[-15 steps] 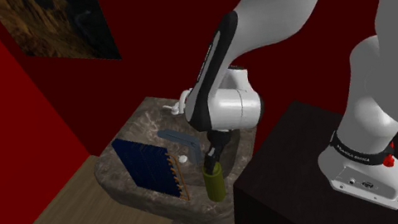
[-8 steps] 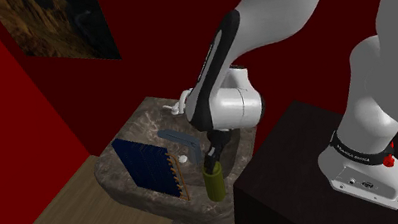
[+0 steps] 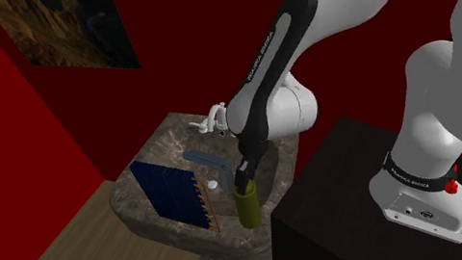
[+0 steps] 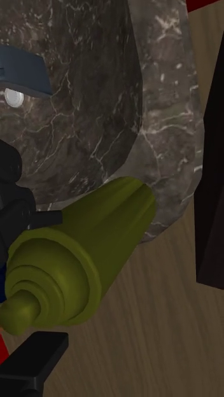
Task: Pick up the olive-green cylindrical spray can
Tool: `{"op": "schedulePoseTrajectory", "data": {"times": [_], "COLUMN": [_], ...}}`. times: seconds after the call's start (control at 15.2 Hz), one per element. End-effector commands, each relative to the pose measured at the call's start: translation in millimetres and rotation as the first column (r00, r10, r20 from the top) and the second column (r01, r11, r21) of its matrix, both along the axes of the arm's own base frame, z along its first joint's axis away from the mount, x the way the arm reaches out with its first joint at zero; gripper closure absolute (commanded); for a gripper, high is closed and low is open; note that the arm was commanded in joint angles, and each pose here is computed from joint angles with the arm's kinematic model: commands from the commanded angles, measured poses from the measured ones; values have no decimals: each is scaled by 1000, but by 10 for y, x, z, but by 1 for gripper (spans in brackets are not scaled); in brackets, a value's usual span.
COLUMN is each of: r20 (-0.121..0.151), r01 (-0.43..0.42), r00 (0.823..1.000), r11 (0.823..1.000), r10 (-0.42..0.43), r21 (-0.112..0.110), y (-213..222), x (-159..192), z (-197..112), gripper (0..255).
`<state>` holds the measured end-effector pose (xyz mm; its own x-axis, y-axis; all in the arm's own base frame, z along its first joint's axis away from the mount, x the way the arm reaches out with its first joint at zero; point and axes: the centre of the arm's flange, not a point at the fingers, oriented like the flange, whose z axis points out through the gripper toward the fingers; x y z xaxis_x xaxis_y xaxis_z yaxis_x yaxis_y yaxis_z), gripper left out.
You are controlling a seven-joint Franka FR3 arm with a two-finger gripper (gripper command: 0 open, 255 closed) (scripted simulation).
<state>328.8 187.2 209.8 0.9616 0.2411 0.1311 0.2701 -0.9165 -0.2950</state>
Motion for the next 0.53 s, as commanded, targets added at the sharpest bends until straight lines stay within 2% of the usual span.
{"op": "schedulePoseTrajectory", "data": {"times": [0.0,0.33,0.46], "r20": [0,0,0], "r01": [0,0,0], "r00": [1000,1000,1000], "r11": [1000,1000,1000], "r10": [0,0,0], "r21": [-1,-1,-1], "y": [-6,-6,-6], "x": [-8,-8,-8], "z": [107,371,379], "gripper": [255,255,255]}}
